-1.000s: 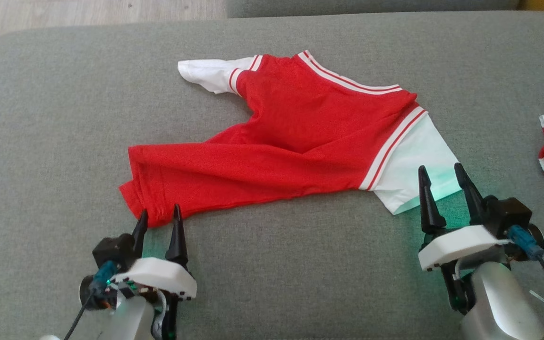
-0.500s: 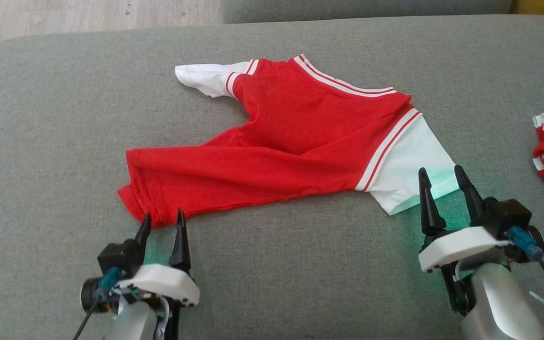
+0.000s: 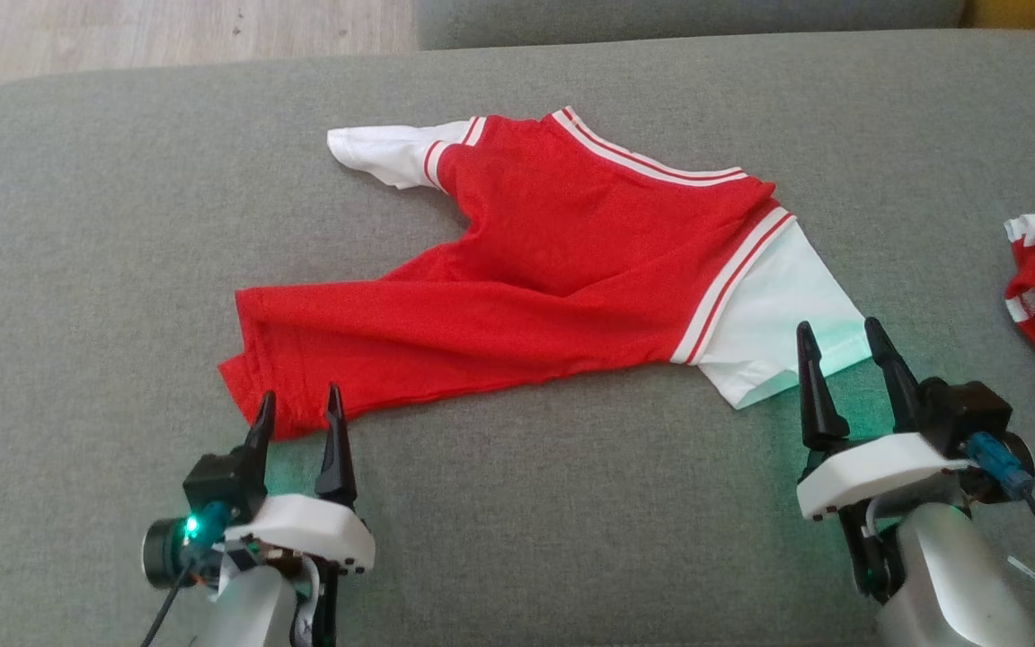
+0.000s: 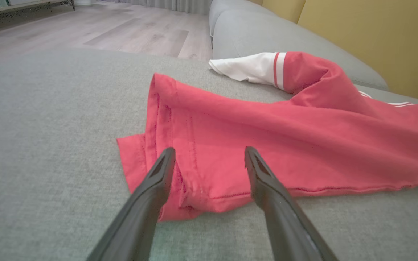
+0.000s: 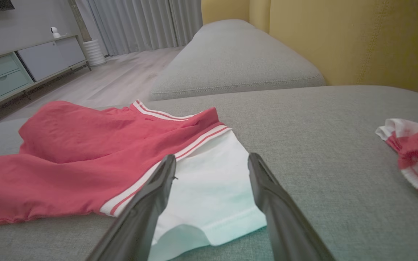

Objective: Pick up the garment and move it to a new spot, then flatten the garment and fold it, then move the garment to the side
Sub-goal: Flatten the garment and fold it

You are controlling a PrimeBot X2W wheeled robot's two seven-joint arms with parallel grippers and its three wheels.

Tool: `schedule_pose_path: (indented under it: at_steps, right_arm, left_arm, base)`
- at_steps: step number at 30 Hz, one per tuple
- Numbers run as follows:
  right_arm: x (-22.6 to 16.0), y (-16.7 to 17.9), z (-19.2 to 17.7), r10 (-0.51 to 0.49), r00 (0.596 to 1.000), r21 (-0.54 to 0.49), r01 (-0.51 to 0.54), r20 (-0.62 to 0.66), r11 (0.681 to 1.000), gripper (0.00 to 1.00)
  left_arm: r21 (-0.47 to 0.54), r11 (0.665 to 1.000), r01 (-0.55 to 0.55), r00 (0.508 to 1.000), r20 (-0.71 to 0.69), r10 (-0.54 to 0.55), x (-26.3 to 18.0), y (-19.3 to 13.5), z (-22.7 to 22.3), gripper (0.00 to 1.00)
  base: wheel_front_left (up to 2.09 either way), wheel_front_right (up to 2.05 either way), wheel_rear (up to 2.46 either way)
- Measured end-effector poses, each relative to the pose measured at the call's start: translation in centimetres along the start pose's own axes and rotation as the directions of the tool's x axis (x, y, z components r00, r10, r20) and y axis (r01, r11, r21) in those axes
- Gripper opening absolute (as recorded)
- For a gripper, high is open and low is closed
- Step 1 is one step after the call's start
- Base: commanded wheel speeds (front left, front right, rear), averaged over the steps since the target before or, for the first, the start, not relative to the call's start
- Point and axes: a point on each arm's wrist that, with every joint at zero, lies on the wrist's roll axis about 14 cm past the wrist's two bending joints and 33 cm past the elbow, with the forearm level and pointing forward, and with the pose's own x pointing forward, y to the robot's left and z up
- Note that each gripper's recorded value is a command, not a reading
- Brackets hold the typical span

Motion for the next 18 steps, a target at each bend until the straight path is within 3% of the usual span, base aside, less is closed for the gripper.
schedule_pose_path:
  at_steps: [10, 18]
  right_arm:
    - [0.0, -0.4, -0.8, -0.012, 1.0, 0.003, 0.012, -0.022, 1.0, 1.0]
    - [0.0, -0.4, -1.0, -0.012, 1.0, 0.004, 0.012, -0.027, 1.0, 1.0]
  left_arm:
    - [-0.006, 1.0, -0.013, 0.994, -0.105, 0.012, -0.3, 0.4, -3.3, 1.0]
    - [-0.027, 1.0, -0.002, 0.994, -0.106, -0.001, -0.2, 0.2, -3.3, 1.0]
  base:
    - [0.0, 0.0, 0.0]
    - [0.0, 0.0, 0.0]
